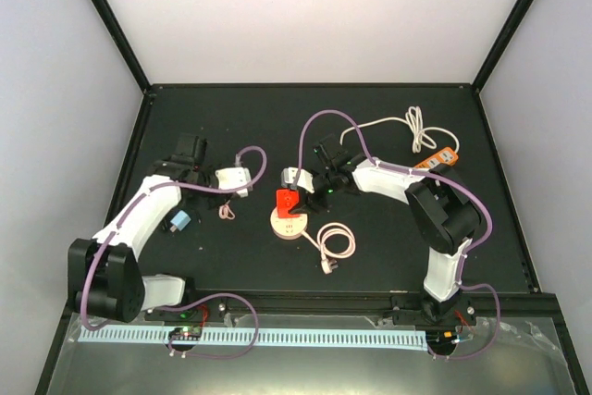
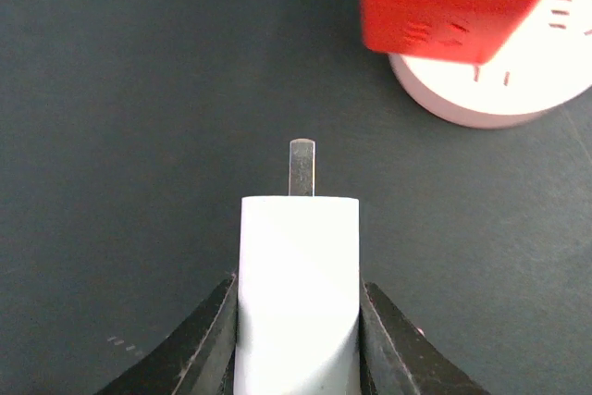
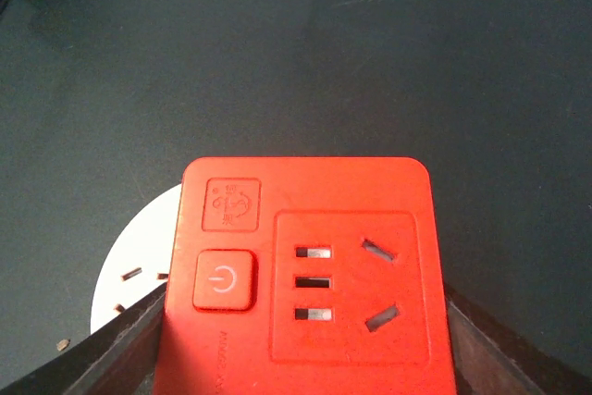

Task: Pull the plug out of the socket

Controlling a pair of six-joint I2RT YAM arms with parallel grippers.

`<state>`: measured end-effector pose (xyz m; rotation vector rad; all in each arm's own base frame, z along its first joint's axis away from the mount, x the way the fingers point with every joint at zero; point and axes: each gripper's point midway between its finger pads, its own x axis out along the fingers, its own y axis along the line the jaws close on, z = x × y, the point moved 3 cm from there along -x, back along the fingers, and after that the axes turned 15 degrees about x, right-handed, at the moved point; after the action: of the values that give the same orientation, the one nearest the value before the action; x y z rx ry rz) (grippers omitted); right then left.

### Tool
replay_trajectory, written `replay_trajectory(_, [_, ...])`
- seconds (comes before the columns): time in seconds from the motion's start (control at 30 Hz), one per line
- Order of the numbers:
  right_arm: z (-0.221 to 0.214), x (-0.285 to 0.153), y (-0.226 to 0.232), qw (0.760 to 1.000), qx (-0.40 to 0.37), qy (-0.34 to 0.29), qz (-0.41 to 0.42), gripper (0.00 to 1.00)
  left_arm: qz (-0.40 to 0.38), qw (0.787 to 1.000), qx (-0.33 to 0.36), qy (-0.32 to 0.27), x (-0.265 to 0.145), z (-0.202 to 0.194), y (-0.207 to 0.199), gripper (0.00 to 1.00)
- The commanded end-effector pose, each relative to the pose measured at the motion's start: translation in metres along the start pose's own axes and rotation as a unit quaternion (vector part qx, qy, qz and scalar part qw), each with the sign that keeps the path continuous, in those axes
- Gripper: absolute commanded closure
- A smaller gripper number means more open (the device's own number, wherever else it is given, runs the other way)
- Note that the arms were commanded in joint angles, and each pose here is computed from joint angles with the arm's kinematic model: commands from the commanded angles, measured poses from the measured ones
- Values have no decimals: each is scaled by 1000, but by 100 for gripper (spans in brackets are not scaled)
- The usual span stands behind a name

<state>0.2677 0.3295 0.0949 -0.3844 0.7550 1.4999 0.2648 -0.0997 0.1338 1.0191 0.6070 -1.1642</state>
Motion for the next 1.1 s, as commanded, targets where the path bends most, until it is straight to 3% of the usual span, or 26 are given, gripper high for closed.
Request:
replay_trajectory(0.0, [-32, 5, 3, 998, 38, 58, 7, 91, 33, 998, -52, -32, -35, 14, 28, 95])
replay_trajectory(0.1, [-32, 5, 3, 997, 39, 59, 7, 91, 48, 995, -88, -31, -46, 9, 42, 93])
replay_trajectory(0.47, [-32, 5, 4, 997, 41, 60, 10, 90, 54, 977, -199, 59, -3, -49, 67, 91])
replay_trajectory(0.73, [-33, 7, 4, 997, 43, 61, 12, 89, 12, 967, -234, 99, 32, -76, 68, 90])
replay_trajectory(1.07, [-34, 7, 4, 997, 44, 61, 14, 89, -15, 959, -264, 103, 52, -94, 64, 85])
